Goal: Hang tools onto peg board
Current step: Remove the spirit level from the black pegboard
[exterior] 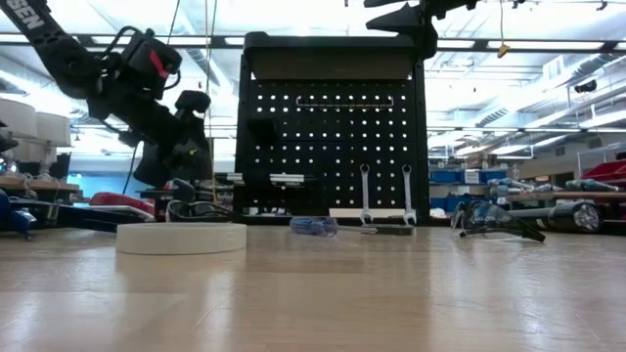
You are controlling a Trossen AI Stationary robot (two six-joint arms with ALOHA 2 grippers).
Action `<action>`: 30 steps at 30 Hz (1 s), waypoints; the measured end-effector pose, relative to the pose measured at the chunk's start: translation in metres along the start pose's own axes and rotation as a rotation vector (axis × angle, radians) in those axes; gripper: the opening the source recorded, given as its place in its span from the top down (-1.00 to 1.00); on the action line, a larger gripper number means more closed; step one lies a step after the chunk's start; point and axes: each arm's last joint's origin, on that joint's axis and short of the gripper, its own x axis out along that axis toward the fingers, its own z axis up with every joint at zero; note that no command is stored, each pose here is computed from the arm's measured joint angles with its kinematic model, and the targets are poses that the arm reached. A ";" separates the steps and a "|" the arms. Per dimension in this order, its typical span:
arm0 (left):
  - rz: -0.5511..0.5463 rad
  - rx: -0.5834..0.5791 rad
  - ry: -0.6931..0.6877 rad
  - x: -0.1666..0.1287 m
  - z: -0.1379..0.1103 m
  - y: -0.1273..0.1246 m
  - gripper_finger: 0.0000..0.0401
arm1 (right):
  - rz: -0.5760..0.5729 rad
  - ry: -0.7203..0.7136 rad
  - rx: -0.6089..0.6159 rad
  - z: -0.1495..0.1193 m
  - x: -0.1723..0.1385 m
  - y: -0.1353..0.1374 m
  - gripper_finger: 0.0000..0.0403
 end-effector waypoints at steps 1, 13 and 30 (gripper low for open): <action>-0.006 -0.009 -0.002 0.002 0.003 0.000 0.05 | 0.000 0.001 0.000 0.000 0.000 0.000 0.19; 0.017 -0.085 0.016 0.026 0.023 0.006 -0.36 | -0.021 -0.008 -0.013 0.000 0.000 -0.001 0.19; 0.030 -0.191 -0.032 0.078 0.005 0.003 -0.40 | -0.016 -0.006 0.019 0.000 0.000 0.001 0.19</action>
